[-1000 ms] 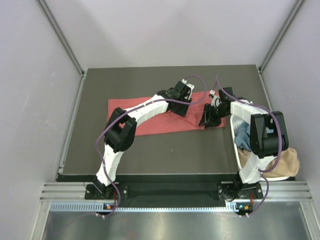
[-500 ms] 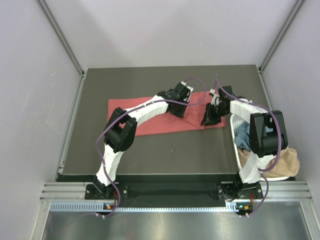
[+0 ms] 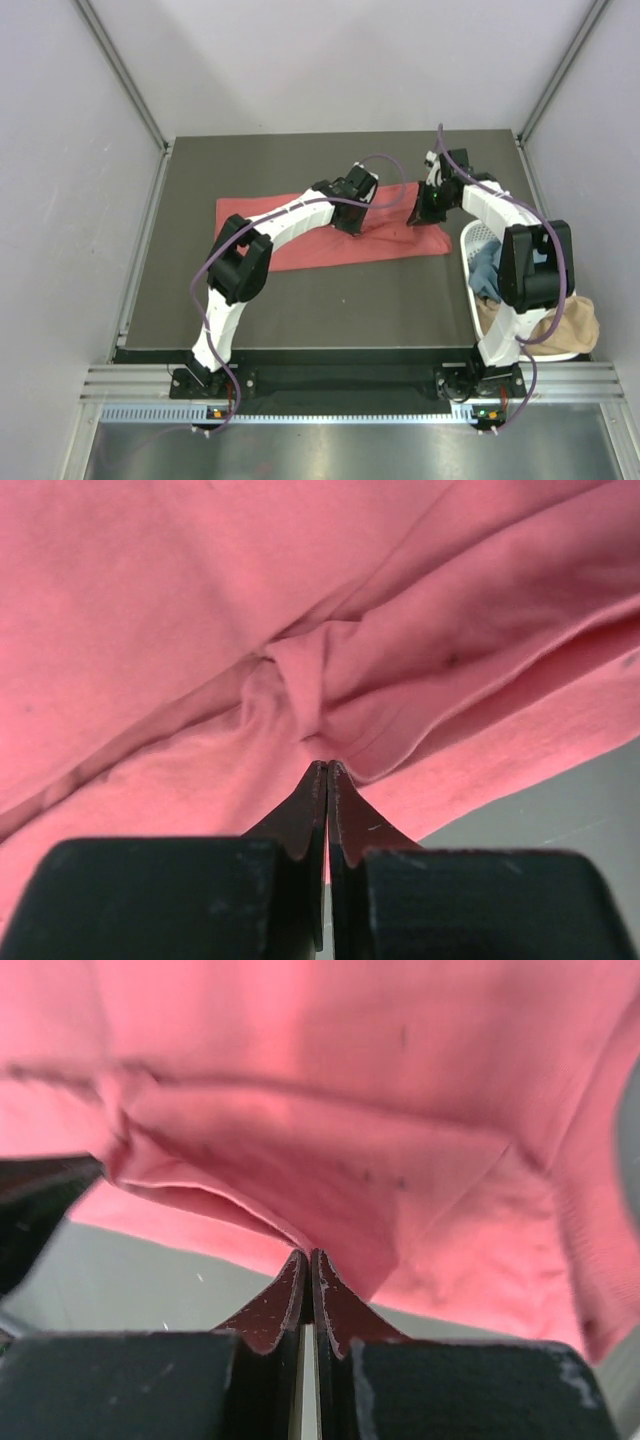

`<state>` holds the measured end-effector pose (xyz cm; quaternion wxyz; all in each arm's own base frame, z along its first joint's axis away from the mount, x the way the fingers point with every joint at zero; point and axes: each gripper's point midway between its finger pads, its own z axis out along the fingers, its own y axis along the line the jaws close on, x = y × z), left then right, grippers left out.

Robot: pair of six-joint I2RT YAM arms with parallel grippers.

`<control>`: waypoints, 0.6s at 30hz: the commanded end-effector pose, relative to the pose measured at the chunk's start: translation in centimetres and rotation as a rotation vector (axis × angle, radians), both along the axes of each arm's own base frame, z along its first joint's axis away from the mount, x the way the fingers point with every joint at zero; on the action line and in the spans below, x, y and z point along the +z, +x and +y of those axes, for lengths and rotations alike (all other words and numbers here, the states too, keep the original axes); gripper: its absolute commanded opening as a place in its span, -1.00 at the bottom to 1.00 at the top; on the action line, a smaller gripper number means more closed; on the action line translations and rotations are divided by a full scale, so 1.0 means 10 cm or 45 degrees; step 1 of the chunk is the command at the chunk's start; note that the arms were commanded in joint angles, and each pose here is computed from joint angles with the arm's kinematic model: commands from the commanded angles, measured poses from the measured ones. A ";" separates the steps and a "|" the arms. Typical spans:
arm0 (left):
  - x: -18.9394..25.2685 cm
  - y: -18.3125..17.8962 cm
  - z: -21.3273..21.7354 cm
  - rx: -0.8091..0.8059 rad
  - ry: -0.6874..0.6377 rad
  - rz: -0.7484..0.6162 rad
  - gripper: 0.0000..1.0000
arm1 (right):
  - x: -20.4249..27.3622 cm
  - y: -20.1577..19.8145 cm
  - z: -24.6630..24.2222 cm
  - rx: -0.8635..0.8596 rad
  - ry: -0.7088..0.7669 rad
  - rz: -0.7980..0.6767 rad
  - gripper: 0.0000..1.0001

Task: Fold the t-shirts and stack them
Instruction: Fold the tshirt

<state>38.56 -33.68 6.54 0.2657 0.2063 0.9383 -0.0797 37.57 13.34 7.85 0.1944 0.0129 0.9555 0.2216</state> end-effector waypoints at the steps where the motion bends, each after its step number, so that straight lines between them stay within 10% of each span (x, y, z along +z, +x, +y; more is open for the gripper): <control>1: 0.51 0.18 0.03 0.069 -0.070 -0.121 -1.00 | 0.32 0.40 0.01 -0.053 -0.045 -0.139 -1.00; 18: 0.58 0.72 0.02 0.181 -0.137 -0.166 -0.99 | 0.32 1.26 -0.01 -0.074 -0.076 -0.241 -0.99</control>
